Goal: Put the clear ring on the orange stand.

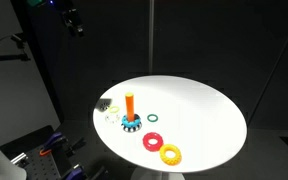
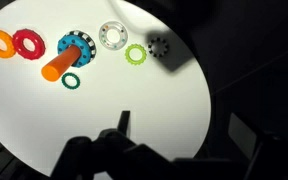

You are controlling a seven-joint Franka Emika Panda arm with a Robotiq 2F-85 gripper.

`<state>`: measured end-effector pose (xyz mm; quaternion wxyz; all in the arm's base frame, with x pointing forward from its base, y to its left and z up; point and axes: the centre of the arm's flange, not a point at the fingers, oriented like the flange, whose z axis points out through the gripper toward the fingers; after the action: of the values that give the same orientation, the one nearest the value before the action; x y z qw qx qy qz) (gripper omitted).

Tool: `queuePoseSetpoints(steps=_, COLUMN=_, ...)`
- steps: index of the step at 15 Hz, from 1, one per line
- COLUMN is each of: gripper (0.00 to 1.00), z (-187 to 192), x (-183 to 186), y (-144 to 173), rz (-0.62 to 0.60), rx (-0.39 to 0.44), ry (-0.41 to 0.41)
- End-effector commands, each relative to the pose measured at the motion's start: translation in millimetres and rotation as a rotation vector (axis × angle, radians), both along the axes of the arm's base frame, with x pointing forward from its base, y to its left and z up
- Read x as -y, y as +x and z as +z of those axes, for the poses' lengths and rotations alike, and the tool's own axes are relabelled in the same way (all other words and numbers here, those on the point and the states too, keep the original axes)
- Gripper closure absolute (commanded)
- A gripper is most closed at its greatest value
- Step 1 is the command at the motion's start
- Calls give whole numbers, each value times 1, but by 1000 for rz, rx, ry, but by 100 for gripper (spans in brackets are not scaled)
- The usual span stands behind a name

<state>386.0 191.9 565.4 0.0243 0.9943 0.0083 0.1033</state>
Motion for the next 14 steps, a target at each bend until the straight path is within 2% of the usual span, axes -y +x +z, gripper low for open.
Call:
queuePoseSetpoints(steps=1, gripper=0, z=0, x=0, y=0, rz=0, rx=0, ry=0)
queuePoseSetpoints(steps=14, gripper=0, z=0, x=0, y=2, rz=-6, rx=-5, ry=-2)
